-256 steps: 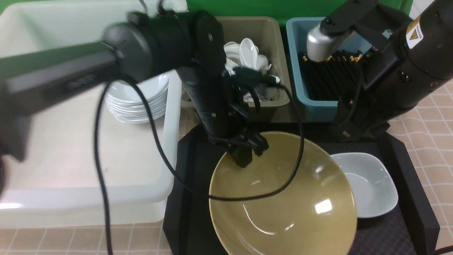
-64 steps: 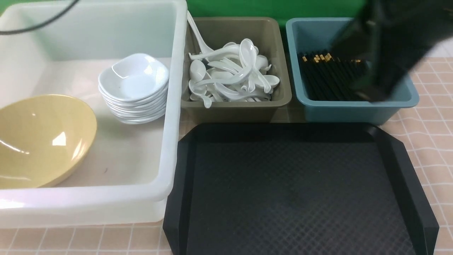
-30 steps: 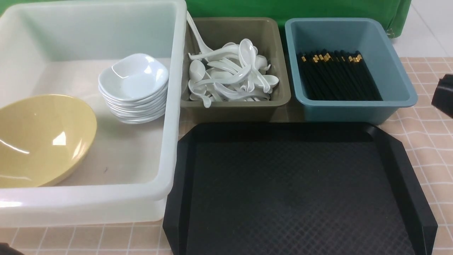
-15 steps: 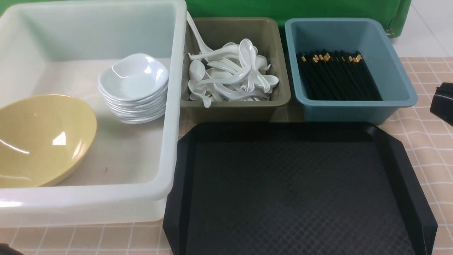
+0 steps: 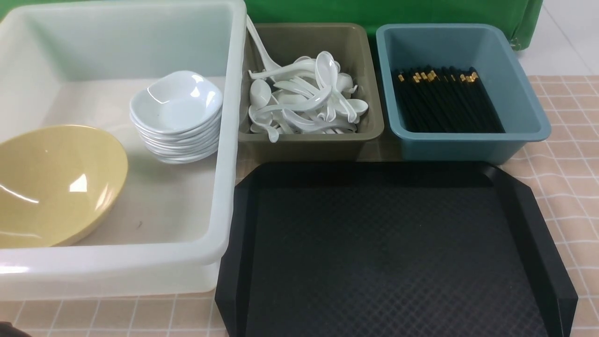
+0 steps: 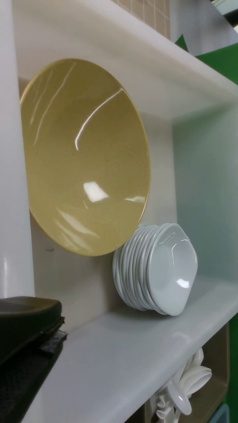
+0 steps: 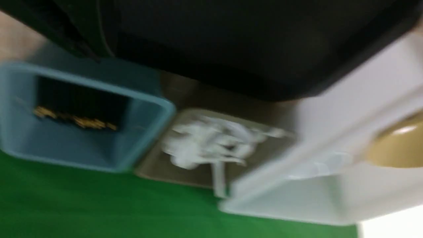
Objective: On brown table put chopsticks spoon bowls plates into blue grey white boxes.
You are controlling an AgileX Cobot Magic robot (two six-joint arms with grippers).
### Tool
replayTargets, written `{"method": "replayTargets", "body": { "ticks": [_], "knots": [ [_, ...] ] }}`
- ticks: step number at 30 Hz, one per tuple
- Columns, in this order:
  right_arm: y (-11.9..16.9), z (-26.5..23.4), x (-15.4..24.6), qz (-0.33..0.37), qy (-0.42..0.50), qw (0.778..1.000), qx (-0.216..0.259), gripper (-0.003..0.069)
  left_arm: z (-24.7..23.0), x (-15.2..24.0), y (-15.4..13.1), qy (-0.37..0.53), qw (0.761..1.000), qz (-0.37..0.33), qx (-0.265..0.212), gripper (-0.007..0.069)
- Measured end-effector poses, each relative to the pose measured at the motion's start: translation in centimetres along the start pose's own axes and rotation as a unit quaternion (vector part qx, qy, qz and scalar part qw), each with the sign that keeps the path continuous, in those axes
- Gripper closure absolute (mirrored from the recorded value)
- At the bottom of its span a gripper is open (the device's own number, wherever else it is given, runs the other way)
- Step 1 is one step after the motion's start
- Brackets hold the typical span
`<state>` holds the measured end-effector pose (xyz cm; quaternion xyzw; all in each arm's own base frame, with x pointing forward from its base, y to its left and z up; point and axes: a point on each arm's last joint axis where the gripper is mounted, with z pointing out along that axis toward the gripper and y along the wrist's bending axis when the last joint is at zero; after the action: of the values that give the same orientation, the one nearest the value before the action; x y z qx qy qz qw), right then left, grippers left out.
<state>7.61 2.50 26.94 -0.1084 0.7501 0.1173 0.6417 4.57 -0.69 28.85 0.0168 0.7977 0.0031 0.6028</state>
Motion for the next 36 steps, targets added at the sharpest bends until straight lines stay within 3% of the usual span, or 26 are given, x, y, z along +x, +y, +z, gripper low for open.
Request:
{"method": "replayTargets", "body": {
  "ticks": [1, 4, 10, 19, 36],
  "knots": [
    [-0.1, -0.1, 0.4, 0.003, 0.001, 1.000, 0.006, 0.0623, 0.0, 0.0, 0.0, 0.000, 1.000, 0.000, 0.000, 0.0624],
    [-1.5, -1.0, 3.7, 0.030, -0.007, 0.995, 0.099, 0.0623, 0.0, 0.0, 0.0, 0.000, 1.000, 0.000, 0.000, 0.0624],
    [-2.3, -1.8, 6.9, 0.048, -0.027, 0.983, 0.175, 0.0623, 0.0, 0.0, 0.0, 0.000, 1.000, 0.000, 0.000, 0.0624],
    [-2.7, -1.7, 9.5, 0.061, 0.030, 0.978, 0.197, 0.0623, 0.0, 0.0, 0.0, 0.000, 1.000, 0.000, 0.000, 0.0624],
    [-2.7, -1.7, 9.5, 0.062, 0.032, 0.978, 0.198, 0.0622, 0.0, 0.0, 0.0, 0.000, 1.000, 0.000, 0.000, 0.0624]
  ]
}}
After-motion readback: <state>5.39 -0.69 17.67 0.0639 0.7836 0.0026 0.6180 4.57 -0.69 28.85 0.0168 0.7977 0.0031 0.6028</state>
